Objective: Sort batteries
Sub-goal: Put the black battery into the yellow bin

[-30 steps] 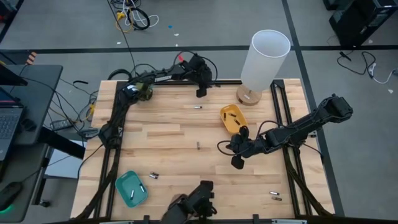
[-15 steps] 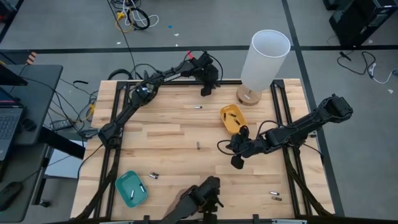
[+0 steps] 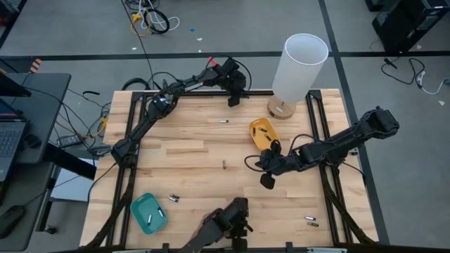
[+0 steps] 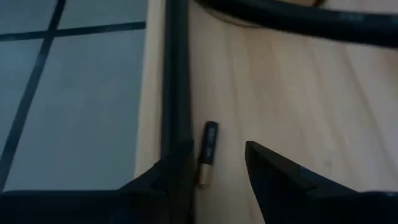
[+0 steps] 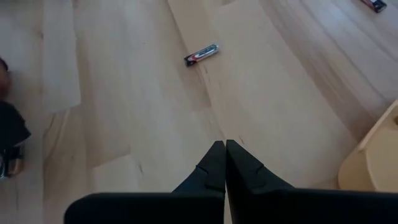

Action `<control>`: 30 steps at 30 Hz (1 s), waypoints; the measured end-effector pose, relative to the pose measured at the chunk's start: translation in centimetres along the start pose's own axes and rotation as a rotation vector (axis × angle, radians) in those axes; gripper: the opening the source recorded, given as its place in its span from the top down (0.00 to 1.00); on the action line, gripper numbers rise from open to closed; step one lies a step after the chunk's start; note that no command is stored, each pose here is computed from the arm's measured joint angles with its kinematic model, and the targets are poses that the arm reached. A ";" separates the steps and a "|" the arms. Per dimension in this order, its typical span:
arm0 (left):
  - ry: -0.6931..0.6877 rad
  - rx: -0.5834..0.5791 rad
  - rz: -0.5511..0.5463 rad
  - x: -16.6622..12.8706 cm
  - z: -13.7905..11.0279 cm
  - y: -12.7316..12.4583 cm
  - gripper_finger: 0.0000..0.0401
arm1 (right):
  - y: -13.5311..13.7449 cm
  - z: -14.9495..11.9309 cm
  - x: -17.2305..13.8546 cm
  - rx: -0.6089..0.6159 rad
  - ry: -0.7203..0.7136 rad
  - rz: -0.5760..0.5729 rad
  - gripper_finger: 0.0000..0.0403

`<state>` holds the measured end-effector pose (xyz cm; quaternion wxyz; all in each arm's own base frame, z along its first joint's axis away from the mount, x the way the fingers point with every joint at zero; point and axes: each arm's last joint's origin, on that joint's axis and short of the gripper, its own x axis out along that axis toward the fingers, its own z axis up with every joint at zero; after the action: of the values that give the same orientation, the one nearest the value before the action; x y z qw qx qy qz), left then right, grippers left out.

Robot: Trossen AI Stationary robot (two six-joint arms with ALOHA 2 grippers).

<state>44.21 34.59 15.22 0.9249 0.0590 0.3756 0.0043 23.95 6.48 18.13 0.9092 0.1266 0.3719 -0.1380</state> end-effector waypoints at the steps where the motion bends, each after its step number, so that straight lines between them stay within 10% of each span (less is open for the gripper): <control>1: 0.012 -0.010 0.010 0.1 -0.1 -0.1 0.60 | -0.1 0.1 0.0 0.005 -0.001 -0.004 1.00; 14: 0.136 -0.124 -0.046 -0.3 -0.9 -1.0 0.60 | -5.1 5.0 1.4 0.099 -0.270 -0.167 1.00; 30: 0.220 -0.208 -0.107 -10.4 2.4 -1.5 0.72 | -14.4 11.4 8.4 -0.057 0.099 -0.531 1.00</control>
<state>38.37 32.28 23.97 0.8783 -0.0579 0.4747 0.0000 32.08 -12.01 18.16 0.8251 0.0054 0.4398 -0.3547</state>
